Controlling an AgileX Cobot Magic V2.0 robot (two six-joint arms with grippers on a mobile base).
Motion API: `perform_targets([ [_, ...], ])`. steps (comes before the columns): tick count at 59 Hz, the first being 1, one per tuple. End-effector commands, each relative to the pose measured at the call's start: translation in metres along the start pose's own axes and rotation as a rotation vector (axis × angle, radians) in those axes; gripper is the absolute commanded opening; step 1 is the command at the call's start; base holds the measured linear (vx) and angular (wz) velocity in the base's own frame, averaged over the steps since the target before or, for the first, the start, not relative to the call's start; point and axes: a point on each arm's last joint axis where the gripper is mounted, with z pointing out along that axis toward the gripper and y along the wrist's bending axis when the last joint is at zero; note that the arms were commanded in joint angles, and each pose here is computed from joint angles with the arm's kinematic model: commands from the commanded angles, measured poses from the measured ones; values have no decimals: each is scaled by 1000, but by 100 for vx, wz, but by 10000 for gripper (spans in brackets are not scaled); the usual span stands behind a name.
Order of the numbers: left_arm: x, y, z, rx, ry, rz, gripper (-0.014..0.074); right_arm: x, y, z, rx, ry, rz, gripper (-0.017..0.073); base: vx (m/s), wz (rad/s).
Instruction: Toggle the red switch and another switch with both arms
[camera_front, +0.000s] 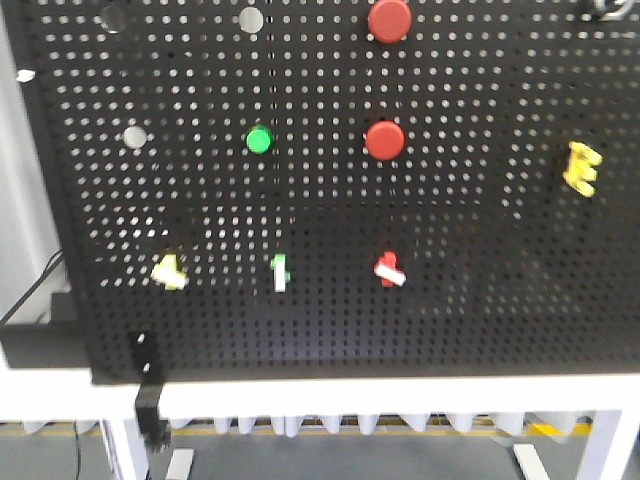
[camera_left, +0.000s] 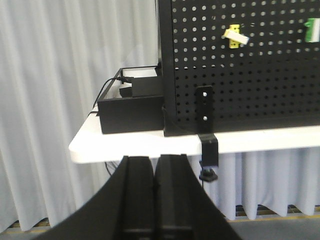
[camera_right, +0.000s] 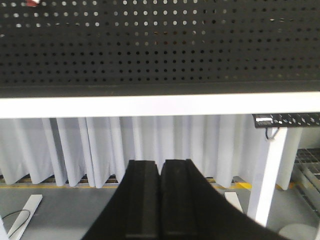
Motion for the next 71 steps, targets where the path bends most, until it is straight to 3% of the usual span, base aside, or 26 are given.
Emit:
perform_targets([
  [1,-1,0,0,-1,-68,-10,2,-6,0,-1,3,-90,-3,-6,30,0],
  [71,-1,0,0,-1,-68,-10,2,-6,0,-1,3,-91,-3,-6,15,1],
])
